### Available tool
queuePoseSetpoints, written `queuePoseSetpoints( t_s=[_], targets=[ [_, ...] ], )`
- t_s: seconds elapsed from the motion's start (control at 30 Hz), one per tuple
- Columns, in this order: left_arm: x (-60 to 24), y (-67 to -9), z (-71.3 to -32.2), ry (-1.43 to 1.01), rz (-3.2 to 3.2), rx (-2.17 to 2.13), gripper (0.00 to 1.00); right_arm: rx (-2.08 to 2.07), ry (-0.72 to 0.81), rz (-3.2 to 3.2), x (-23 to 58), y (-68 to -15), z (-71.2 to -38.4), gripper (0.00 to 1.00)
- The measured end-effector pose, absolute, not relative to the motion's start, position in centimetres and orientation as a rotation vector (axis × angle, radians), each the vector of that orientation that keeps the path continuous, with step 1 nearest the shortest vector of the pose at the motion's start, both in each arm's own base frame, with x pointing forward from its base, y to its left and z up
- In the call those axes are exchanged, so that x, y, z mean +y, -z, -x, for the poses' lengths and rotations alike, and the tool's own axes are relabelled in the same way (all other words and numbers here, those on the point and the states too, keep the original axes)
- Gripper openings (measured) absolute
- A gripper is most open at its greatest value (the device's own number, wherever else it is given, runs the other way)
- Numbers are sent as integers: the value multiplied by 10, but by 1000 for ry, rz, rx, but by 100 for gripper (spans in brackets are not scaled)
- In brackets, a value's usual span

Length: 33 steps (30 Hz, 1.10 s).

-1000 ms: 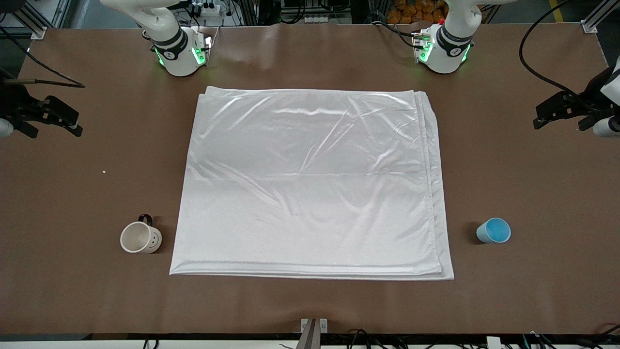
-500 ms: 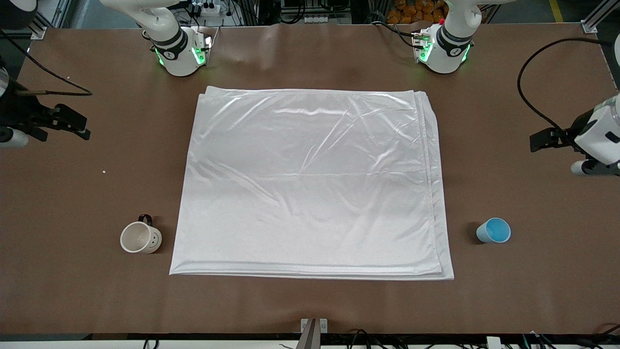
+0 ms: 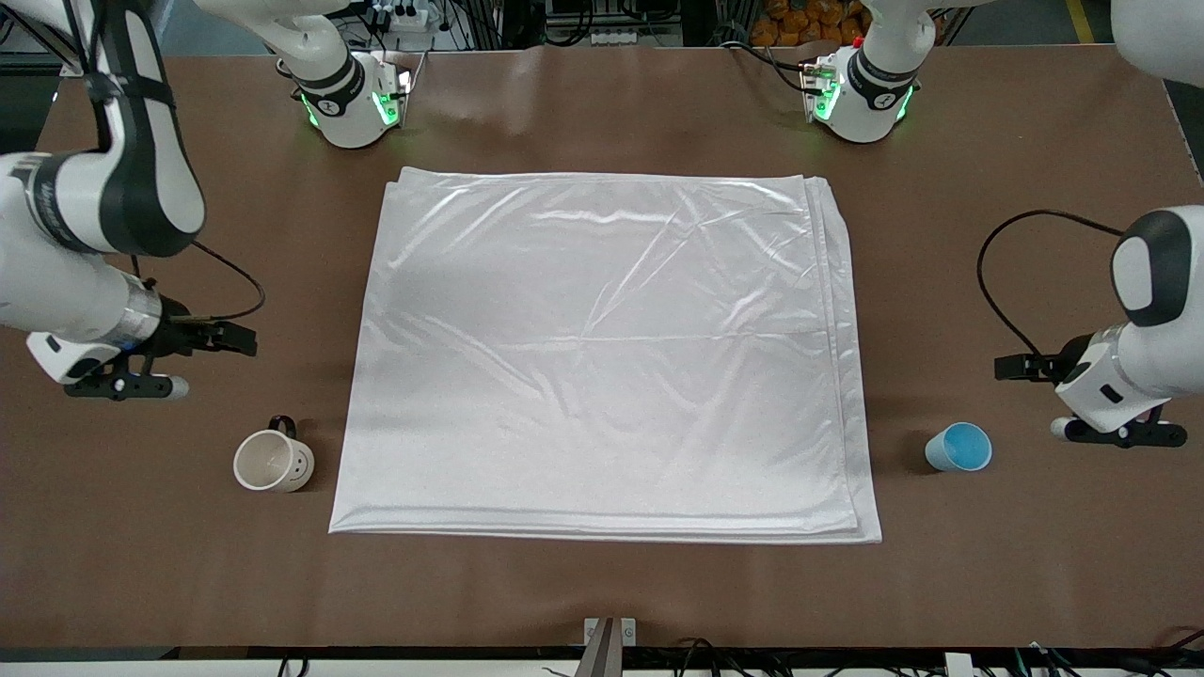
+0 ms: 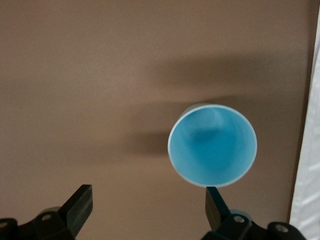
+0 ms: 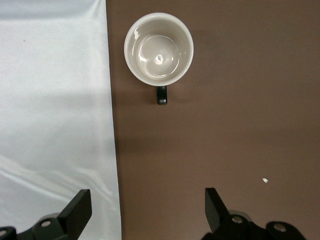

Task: Place blue cup into white mug on cloth

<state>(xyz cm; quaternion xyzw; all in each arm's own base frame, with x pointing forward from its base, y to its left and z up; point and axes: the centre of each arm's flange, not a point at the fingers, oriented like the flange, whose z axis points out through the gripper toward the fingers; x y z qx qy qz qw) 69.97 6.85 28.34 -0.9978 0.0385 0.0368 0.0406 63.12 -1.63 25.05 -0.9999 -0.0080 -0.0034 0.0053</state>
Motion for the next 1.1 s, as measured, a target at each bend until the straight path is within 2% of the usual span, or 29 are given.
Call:
queuePoseSetpoints(
  t_s=[0.03, 0.13, 0.2, 0.27, 0.5, 0.53, 0.6, 0.63, 0.73, 0.93, 0.97, 1.1],
  targets=[
    [68, -280, -701, -102, 3056, 120, 100, -32, 17, 3130, -17, -245, -632, 95],
    [68, -271, -705, -71, 3056, 124, 100, -43, 33, 3125, -22, -231, -633, 84],
    [68, -266, -707, -50, 3056, 125, 100, -51, 39, 3123, -26, -225, -634, 84],
    [68, -261, -708, -33, 3055, 126, 100, -55, 42, 3123, -29, -219, -635, 79],
    [69, -244, -713, 9, 3054, 131, 100, -56, 60, 3123, -31, -216, -643, 44],
    [68, -242, -713, 13, 3054, 131, 100, -55, 64, 3122, -31, -217, -644, 34],
    [68, -239, -714, 23, 3054, 134, 100, -55, 71, 3120, -30, -219, -645, 24],
    [67, -238, -715, 28, 3054, 135, 97, -56, 75, 3119, -29, -220, -646, 19],
    [65, -234, -715, 27, 3055, 138, 86, -67, 87, 3118, -27, -223, -649, 19],
    [67, -232, -714, 23, 3055, 132, 57, -124, 112, 3109, -5, -248, -658, 19],
    [67, -232, -714, 23, 3055, 131, 48, -135, 108, 3106, 1, -256, -659, 19],
    [68, -233, -715, 25, 3055, 130, 31, -127, 64, 3089, 29, -294, -661, 19]
  ],
)
